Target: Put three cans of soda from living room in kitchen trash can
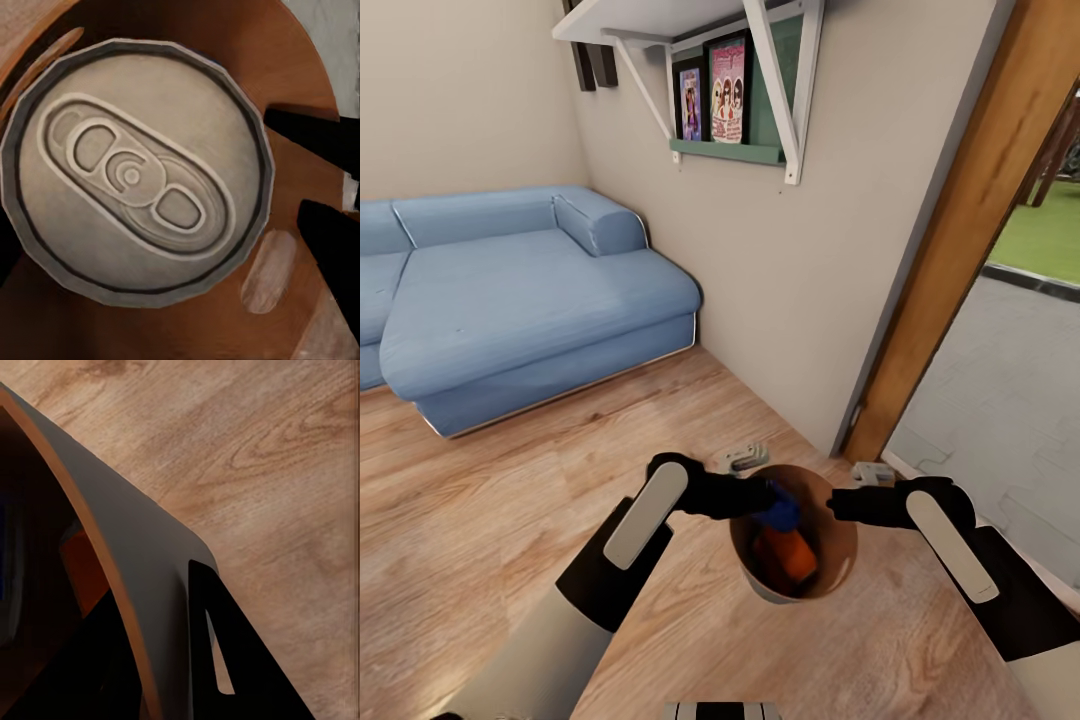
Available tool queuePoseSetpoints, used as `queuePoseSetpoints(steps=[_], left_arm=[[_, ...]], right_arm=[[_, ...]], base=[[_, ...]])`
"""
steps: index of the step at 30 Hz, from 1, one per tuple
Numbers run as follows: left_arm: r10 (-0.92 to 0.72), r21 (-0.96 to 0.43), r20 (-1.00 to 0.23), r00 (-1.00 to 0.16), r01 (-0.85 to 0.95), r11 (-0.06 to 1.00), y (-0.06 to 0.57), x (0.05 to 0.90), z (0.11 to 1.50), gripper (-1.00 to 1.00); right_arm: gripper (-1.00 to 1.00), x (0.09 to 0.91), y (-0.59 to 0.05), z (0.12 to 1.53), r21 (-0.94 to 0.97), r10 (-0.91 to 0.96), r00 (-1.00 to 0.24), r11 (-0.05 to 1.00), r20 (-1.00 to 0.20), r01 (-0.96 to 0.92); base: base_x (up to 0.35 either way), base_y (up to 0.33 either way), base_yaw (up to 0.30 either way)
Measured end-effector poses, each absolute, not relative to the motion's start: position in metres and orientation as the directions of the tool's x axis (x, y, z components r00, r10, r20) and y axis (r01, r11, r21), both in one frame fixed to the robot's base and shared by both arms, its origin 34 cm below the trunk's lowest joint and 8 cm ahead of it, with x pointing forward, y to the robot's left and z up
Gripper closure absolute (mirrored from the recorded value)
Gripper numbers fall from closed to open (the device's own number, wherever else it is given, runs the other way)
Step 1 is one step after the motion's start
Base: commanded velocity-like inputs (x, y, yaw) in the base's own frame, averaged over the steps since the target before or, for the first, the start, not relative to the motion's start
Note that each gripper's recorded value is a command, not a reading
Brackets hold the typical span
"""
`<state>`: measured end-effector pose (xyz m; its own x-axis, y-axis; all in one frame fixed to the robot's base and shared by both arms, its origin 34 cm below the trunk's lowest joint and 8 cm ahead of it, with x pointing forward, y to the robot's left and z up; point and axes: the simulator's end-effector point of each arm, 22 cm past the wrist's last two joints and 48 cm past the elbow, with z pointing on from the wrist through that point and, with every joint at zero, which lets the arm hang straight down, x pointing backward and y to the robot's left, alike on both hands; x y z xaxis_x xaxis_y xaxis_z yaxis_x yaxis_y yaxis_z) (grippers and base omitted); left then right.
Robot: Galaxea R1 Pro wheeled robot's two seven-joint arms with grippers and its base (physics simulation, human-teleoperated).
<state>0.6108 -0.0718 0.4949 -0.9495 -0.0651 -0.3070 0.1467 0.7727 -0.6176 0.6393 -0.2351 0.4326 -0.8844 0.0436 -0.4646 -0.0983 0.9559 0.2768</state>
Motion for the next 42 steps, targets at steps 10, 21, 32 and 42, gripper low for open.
queuePoseSetpoints(steps=[10,21,32,42], left_arm=[[-0.078,-0.623,-0.345,-0.935,0.166,0.764,-0.069,0.618,0.506,-1.0],[-0.478,-0.741,-0.335,-0.812,-0.086,0.666,0.058,0.659,0.538,-1.0],[-0.727,-0.553,-0.136,-0.673,-0.558,0.619,0.248,0.552,0.385,-1.0],[-0.836,-0.355,-0.003,-0.548,-0.781,0.513,0.304,0.468,0.29,-1.0]], right_arm=[[1.0,0.64,-0.235,0.433,0.278,0.046,-0.884,0.956,-0.465,-0.097],[1.0,0.64,-0.233,0.434,0.298,0.057,-0.885,0.95,-0.461,-0.094],[1.0,0.64,-0.257,0.42,0.192,0.062,-0.892,0.981,-0.448,-0.028],[1.0,0.637,-0.249,0.406,0.209,0.075,-0.904,0.978,-0.421,-0.016]], base=[[0.0,0.0,0.0],[0.0,0.0,0.0],[0.0,0.0,0.0],[0.0,0.0,0.0]])
